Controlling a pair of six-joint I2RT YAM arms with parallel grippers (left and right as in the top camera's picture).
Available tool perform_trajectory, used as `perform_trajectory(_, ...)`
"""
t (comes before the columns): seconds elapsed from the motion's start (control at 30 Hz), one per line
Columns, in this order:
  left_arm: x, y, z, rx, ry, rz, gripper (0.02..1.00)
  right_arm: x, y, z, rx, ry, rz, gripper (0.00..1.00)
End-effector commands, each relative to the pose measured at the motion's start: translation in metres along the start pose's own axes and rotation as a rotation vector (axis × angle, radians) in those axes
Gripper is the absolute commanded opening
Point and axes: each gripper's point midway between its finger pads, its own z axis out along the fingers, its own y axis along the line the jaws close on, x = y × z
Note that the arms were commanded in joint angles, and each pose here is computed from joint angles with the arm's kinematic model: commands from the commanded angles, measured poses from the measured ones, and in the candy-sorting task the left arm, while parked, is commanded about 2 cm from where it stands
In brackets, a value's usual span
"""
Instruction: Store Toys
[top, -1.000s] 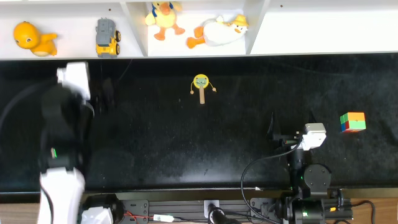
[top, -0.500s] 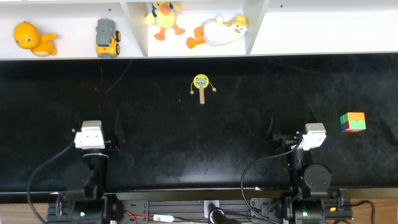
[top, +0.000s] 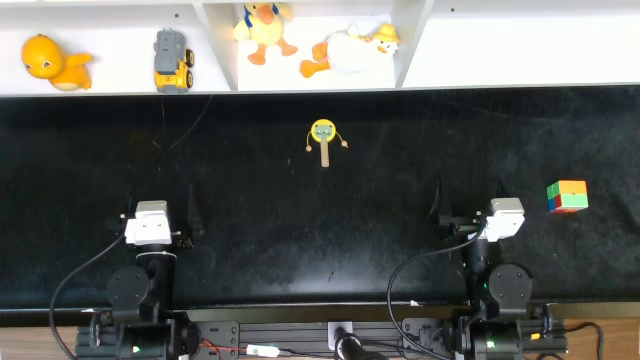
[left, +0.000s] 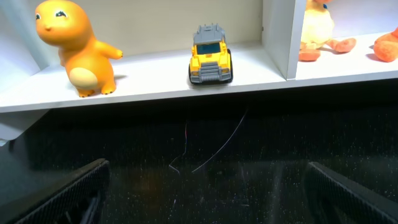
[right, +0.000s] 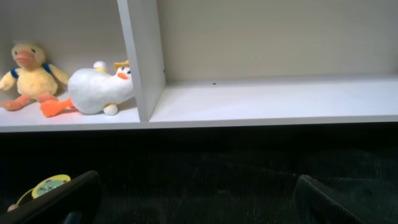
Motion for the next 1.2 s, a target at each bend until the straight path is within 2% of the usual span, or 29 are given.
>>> perform_trajectory(0.03,-0.002,-0.001,-0.001,0.004,-0.011,0.016,0.998,0.004,0.0,0.0,0.002,0.0,0.0,0.996)
perform_trajectory(0.53,-0.002,-0.001,-0.001,0.004,-0.011,0.015,0.998,0.003,0.0,0.0,0.003,-0.001,0.0,0.996)
perform_trajectory(0.6,-0.002,-0.001,-0.001,0.004,-0.011,0.015,0.998,0.002,-0.01,0.0,0.06,-0.007,-0.012,0.993)
perform_trajectory(0.67,-0.002,-0.001,-0.001,0.004,-0.011,0.016,0.998,0.0,-0.03,-0.002,0.176,-0.005,-0.07,0.996)
perform_trajectory(0.73,-0.002,-0.001,-0.001,0.004,-0.011,0.016,0.998,0.0,-0.039,-0.003,0.229,0.022,-0.095,0.996)
perform_trajectory(0.87,-0.002,-0.001,-0.001,0.004,-0.011,0.016,0.998,0.003,-0.037,0.004,0.229,0.171,-0.101,0.996)
perform_trajectory(1.1,-0.002,-0.001,-0.001,0.004,-0.011,0.015,0.998,0.018,0.003,0.017,0.149,0.658,0.03,0.996)
perform_trajectory(1.2,-0.002,-0.001,-0.001,0.004,-0.011,0.016,0.998,0.015,0.033,0.026,0.094,0.828,0.046,0.993)
